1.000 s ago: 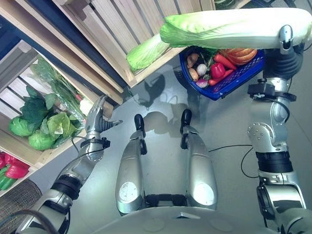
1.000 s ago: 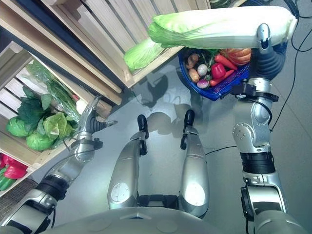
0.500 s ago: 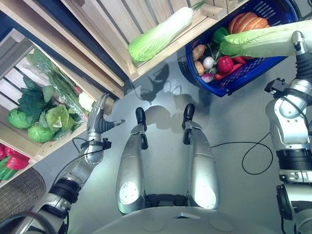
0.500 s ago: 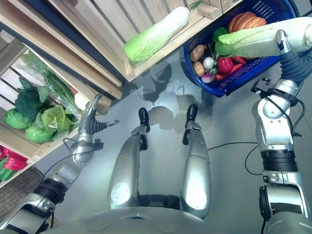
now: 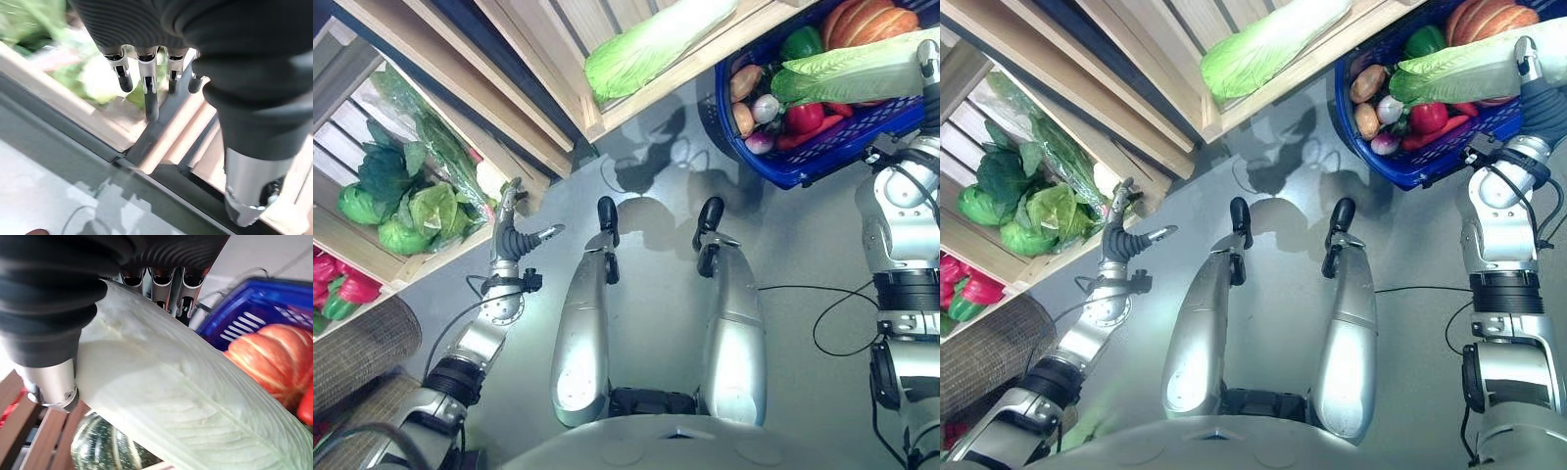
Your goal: Pick up fruits and vegetables into the basket
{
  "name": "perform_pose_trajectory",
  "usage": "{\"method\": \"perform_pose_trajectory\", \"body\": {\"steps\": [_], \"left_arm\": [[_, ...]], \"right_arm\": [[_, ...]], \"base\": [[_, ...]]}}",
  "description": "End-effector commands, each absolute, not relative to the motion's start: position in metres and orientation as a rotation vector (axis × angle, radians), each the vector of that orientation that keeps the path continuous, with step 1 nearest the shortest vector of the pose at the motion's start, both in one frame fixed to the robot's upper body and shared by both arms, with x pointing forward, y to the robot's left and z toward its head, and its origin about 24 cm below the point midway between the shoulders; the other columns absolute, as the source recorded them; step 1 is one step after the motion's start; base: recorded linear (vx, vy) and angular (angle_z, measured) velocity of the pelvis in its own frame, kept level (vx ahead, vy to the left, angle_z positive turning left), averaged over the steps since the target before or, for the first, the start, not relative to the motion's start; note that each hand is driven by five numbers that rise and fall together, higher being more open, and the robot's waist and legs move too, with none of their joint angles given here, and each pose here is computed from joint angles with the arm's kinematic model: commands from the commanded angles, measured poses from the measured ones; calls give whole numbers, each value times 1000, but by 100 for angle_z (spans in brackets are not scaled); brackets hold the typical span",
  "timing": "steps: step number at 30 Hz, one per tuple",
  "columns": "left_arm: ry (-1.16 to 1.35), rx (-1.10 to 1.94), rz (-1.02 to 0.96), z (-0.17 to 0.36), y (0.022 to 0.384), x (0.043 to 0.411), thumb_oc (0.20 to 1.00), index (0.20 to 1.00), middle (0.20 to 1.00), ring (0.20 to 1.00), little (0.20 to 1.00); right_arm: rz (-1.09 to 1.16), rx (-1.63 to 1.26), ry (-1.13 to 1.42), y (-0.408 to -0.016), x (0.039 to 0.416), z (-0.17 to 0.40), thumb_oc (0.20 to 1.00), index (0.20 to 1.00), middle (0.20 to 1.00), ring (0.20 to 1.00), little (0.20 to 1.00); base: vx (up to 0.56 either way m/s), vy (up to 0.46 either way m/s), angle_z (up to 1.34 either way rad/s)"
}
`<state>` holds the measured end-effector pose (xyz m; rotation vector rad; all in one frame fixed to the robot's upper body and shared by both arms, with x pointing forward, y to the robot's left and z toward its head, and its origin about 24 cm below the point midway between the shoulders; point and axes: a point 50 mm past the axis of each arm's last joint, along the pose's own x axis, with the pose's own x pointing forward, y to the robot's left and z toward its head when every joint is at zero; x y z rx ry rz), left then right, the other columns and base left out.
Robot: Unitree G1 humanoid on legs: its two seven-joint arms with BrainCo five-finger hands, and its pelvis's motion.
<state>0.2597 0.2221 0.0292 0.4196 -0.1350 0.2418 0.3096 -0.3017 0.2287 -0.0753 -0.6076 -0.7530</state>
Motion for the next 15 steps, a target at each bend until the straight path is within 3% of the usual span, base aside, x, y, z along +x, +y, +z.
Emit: {"method": "perform_pose_trajectory", "body": {"steps": [1,15], "left_arm": [[236,432,394,-34,266,205,1000,1000,1000,1000,1000],[234,428,350,-38,264,197,1000,1000,1000,1000,1000]], "right_arm": [[-774,-81,-716,-317,298,256,200,200,200,200,200],[-906,-68,-489,-356,320,249,200,200,200,200,200]], "base": [[16,-30,11],[8,-10,7]]}}
